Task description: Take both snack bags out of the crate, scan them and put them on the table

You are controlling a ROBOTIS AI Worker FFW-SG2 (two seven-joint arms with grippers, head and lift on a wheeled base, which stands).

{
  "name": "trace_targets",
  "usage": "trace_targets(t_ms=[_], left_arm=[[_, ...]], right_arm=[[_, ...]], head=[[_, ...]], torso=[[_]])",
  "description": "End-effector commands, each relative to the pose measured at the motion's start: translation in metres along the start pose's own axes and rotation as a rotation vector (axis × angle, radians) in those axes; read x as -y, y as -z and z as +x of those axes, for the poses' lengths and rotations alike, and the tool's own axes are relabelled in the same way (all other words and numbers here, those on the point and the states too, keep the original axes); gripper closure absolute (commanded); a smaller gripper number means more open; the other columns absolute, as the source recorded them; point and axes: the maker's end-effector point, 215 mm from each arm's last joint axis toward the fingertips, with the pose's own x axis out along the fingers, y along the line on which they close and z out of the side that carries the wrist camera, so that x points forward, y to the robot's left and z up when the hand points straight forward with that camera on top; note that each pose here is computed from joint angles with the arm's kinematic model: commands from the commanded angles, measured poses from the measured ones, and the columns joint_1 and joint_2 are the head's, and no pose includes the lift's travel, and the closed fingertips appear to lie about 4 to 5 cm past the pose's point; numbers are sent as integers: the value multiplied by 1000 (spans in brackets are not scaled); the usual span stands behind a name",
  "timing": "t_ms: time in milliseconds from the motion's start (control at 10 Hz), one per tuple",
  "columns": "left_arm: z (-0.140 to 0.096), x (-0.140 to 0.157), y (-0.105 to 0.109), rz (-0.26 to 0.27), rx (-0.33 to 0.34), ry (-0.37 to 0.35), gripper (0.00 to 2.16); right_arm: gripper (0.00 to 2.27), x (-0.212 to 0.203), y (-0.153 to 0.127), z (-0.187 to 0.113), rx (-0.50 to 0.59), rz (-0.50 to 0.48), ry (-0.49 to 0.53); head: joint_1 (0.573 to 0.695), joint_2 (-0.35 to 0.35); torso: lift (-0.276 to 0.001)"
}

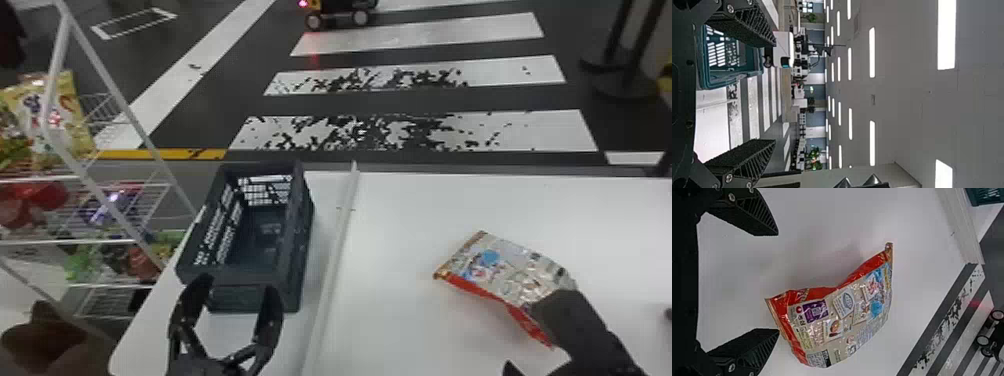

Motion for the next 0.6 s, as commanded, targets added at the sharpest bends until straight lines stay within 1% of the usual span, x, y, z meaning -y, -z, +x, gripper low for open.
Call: trace_targets(t_ms=[0,300,400,500], left_arm=[[-1,1,0,0,-1,3,137],[0,3,-1,2,0,10,137],[0,3,-1,2,-2,10,137],[-1,4,-1,3,-2,11,137]], right_arm=[[97,1,-26,-4,87,149,-98],[113,13,-84,-15,263,354,-197],[127,16,-97,-17,307,430,-237],[144,22,-105,-18,342,484,-255]], head=[[695,270],[695,286],[695,287],[695,290]], torso=[[-94],[-94],[-94],[-94]])
